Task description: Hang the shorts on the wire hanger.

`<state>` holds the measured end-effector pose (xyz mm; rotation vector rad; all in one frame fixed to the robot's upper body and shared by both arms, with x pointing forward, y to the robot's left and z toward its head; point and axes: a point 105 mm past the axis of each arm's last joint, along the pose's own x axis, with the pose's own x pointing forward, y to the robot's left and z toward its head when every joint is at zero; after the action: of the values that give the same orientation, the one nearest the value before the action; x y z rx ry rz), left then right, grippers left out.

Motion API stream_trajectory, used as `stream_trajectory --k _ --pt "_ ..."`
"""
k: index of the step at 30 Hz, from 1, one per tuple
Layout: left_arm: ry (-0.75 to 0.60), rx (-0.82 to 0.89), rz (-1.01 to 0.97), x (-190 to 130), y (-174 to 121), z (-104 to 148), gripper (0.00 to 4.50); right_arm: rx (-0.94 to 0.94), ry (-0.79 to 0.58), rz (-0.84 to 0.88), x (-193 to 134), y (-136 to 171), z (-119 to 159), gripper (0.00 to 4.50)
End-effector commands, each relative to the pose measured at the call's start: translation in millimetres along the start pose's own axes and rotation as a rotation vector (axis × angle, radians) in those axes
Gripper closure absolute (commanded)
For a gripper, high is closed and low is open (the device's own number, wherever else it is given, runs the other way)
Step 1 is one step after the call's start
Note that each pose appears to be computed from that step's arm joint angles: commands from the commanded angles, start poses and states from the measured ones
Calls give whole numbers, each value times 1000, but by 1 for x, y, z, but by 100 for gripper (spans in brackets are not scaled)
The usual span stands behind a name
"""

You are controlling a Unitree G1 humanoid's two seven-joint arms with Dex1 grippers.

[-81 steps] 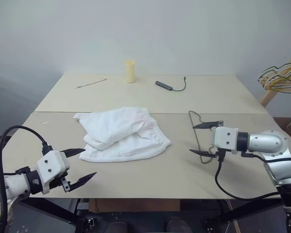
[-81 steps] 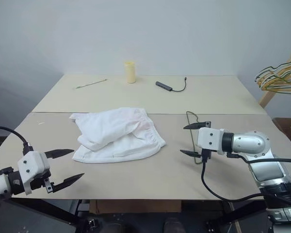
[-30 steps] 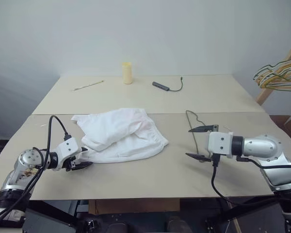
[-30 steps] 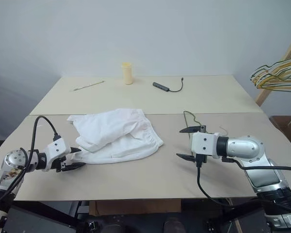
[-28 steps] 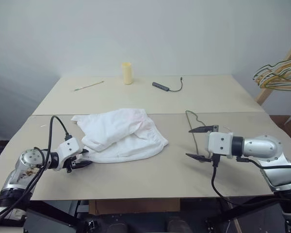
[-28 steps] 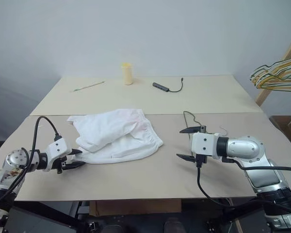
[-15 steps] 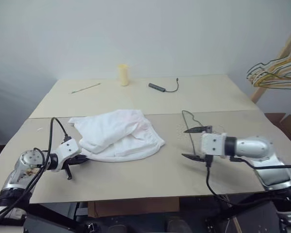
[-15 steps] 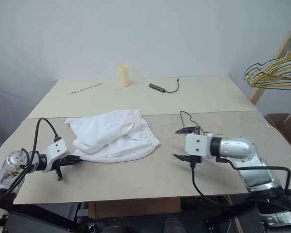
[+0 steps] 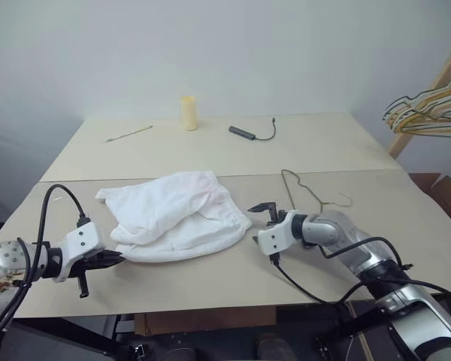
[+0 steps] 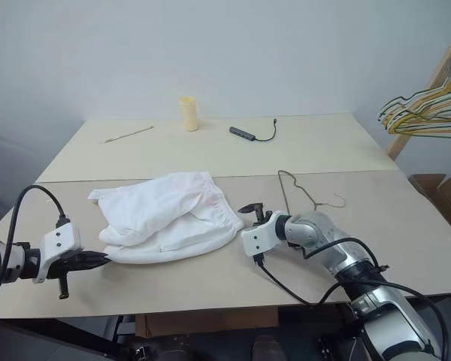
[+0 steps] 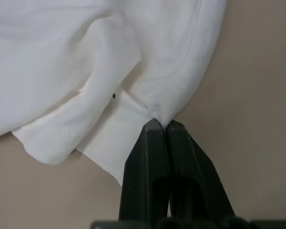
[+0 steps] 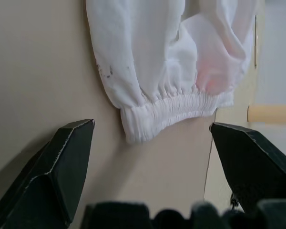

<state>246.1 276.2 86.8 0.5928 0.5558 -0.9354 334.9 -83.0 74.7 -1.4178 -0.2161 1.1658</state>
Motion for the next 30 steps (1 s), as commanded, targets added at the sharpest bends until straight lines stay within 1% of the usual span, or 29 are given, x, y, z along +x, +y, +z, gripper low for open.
stream_trajectory --k 1,5,7,9,15,19,22,26,28,30 --pt "-30 38 50 -8 9 14 448 -67 -47 -28 4 -14 7 0" --pt "-38 45 57 -8 11 17 448 -110 -56 -3 15 -13 8 0" --pt "-39 48 59 -8 11 18 450 -112 -54 17 21 -10 6 38" --pt "-40 50 59 -9 10 19 450 -109 -52 26 23 -8 4 94" --pt "-34 40 19 -11 3 17 450 -94 -59 45 25 -2 1 302" --pt "-30 45 37 -12 4 16 450 -88 -62 54 23 2 1 448" --pt "-31 72 86 -7 11 15 450 -66 -59 41 14 0 1 448" --pt "-14 127 145 -1 20 14 450 -86 8 64 -7 -1 -5 448" --pt "5 162 167 0 22 11 450 -76 36 73 -28 -4 -3 448" --pt "16 184 137 0 17 10 450 -51 35 111 -51 -3 7 448"
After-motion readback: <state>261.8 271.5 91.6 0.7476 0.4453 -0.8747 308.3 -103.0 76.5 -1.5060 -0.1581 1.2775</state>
